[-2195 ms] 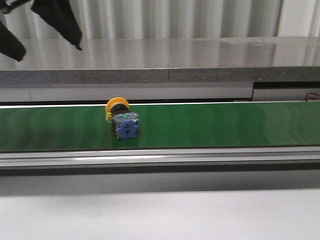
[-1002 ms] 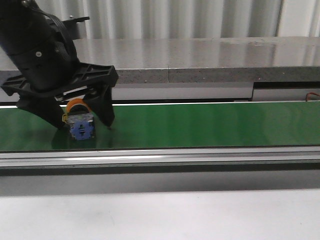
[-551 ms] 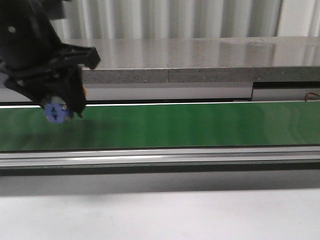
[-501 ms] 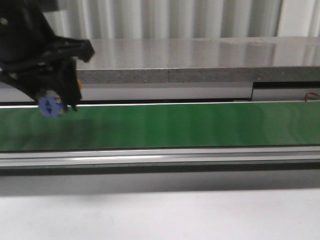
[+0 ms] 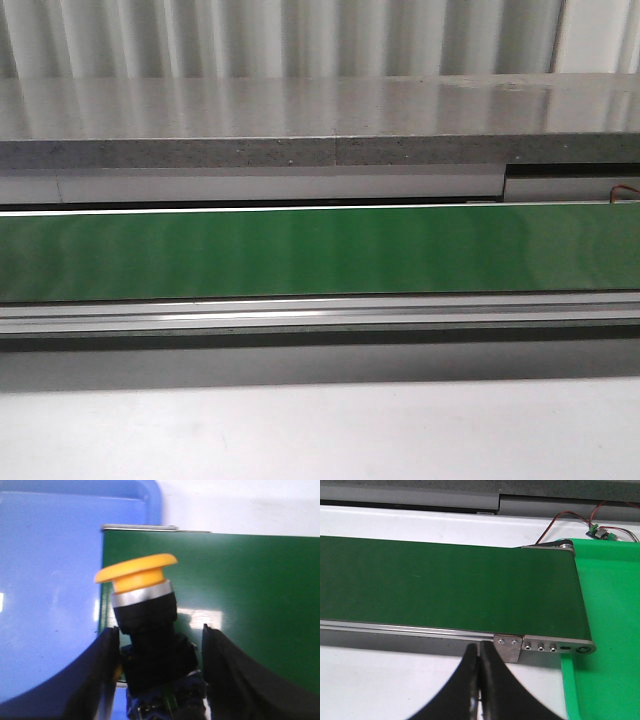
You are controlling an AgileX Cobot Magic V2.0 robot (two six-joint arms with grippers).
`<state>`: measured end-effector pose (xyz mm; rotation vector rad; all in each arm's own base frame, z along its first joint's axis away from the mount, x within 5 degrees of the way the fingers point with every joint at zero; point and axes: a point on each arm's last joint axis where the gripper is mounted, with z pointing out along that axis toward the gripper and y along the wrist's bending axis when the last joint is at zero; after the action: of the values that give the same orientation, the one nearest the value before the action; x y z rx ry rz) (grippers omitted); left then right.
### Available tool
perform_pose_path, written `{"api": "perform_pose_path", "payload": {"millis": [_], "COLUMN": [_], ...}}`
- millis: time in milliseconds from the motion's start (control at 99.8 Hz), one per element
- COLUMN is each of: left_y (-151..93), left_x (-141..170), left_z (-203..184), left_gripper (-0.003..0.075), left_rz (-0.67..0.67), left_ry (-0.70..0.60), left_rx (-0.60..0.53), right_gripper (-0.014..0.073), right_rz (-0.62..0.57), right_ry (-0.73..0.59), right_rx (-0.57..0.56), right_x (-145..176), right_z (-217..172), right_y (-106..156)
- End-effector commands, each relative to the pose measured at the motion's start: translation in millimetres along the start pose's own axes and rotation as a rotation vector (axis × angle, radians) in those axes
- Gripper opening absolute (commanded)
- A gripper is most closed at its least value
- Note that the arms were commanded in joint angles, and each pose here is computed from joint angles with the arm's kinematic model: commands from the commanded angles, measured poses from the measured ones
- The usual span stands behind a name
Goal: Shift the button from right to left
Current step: 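Carry the button with the left gripper over the blue tray and lower it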
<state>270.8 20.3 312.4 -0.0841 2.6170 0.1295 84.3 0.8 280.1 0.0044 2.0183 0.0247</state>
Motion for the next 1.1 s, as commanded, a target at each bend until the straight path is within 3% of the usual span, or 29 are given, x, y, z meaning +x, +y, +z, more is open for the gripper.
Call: {"api": "perform_pose_path", "payload": {"millis": [0, 170, 451, 702, 892, 1093], "left_y": [20.0, 53.9, 103.5, 123.5, 147.4, 141.0], "left_x": [-9.9, -14.6, -43.8, -52.5, -43.8, -43.1], "left_z": [-4.7, 26.5, 79.2, 103.8, 106.5, 113.6], "left_gripper": [-0.002, -0.002, -0.002, -0.002, -0.002, -0.002], "left_rz": [-0.059, -0.154, -0.178, -0.1, -0.061, 0.017], "left_ry": [-0.078, -0.041, -0.022, 0.022, 0.026, 0.013], "left_rx": [-0.023, -0.068, -0.126, -0.042, -0.056, 0.061], "right_gripper": [-0.0067, -0.0067, -0.0067, -0.0067, -0.0067, -0.0067], "right_rz": [0.011, 0.011, 0.011, 0.011, 0.011, 0.011], "right_ry": [-0.079, -0.079, -0.079, -0.079, -0.079, -0.079], "right_rx": [0.017, 0.017, 0.017, 0.017, 0.017, 0.017], "right_x": [-12.4, -12.4, -12.4, -12.4, -12.4, -12.4], "right_z": [-3.7, -3.7, -3.7, -3.7, -3.7, -3.7], "right_y": [-1.2, -1.2, -1.2, -1.2, -1.2, -1.2]}}
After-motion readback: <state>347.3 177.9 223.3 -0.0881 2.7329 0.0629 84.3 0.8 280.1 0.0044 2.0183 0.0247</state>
